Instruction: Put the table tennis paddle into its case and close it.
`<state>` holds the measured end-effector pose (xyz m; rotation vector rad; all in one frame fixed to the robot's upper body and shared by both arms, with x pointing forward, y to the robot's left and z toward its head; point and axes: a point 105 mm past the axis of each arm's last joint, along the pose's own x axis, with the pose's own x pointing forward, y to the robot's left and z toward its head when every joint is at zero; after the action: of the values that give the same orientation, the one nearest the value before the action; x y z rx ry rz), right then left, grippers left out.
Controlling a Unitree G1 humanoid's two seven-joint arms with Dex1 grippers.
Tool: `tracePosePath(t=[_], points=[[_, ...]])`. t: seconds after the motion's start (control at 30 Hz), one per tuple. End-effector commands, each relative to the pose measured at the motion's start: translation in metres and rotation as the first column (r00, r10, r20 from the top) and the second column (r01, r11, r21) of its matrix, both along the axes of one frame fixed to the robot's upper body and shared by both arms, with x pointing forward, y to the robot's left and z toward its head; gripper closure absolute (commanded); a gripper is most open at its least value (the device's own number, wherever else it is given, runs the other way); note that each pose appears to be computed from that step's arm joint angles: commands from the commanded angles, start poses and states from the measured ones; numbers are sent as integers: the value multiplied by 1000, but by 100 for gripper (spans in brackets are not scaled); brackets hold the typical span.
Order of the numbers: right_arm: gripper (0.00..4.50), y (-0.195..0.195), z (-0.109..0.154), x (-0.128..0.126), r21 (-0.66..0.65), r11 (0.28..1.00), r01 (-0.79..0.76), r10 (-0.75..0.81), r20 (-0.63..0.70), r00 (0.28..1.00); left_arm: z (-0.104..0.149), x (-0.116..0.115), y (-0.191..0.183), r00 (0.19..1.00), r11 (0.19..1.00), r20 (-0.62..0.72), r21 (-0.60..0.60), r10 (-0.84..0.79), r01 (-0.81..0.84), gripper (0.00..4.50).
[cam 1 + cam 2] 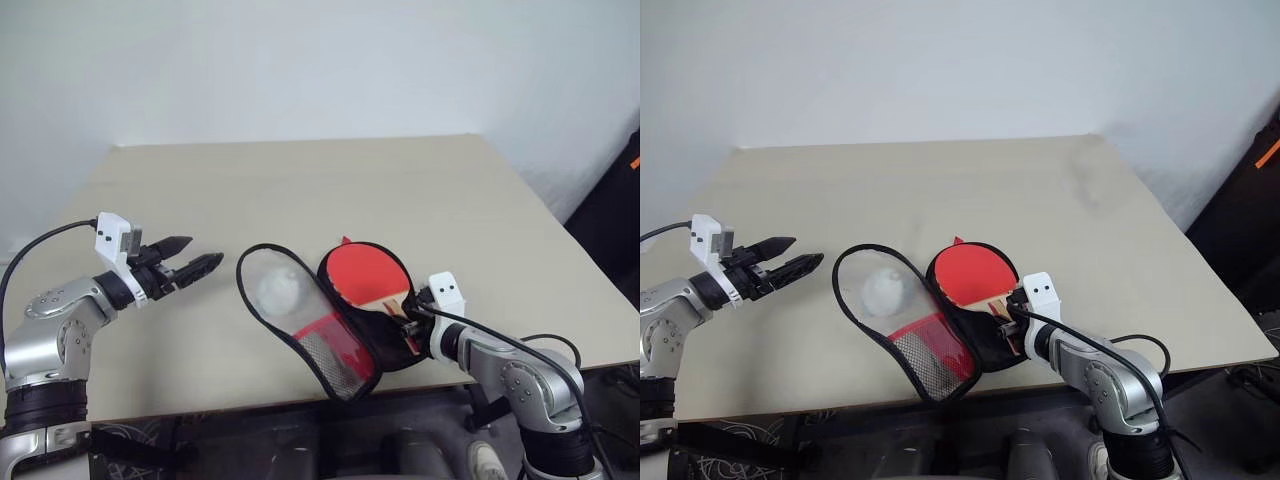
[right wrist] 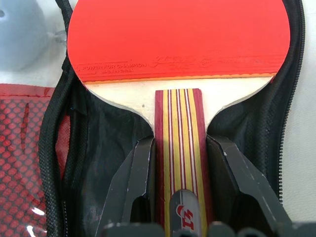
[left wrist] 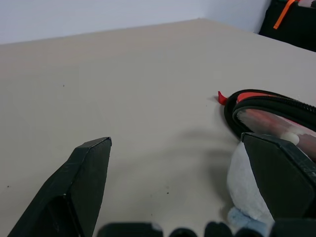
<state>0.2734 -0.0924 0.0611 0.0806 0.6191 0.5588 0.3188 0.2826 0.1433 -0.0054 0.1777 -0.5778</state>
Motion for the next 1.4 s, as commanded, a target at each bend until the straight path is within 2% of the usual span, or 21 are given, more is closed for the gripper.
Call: tracePosePath(t=[0.03,0.3,0.33,0.37,0.53,0.6,0.8,0.97,1.07,1.13,1.2,1.4], points=[[339,6,16,5,4,1000,-6,6,49,999,20,1,-1,997,1000,71,8,-3,3,0],[339,19,26,10,7,1000,-28,28,46,999,13,2,-6,998,1000,65,-3,-6,6,0],[266,20,27,10,7,999,-33,32,47,998,13,2,-6,998,1000,65,-3,-6,6,0],[245,20,28,10,6,999,-38,38,48,998,12,2,-7,998,1000,64,-4,-5,6,0],[71,9,34,13,-19,999,-32,33,64,997,10,3,-7,998,1000,63,-7,-1,1,0],[5,1,45,16,-17,999,-38,40,99,994,9,3,-7,998,1000,64,-8,0,1,0],[5,-27,106,21,-10,989,-145,141,312,939,4,3,-10,999,1000,44,-9,-22,22,0],[5,-64,121,32,-79,992,-103,124,359,925,-7,2,-21,998,998,8,-20,-60,60,0],[0,-74,128,38,-90,993,-78,107,383,918,-14,2,-39,995,994,3,-21,-104,104,59],[0,-74,132,40,-86,994,-73,101,395,913,-16,3,-48,992,992,7,-18,-127,127,133],[0,-76,133,42,-83,994,-67,94,401,911,-12,4,-76,980,979,25,-52,-197,198,197],[0,-84,132,48,-62,998,-22,45,403,914,17,13,-163,922,919,138,-114,-362,378,197]])
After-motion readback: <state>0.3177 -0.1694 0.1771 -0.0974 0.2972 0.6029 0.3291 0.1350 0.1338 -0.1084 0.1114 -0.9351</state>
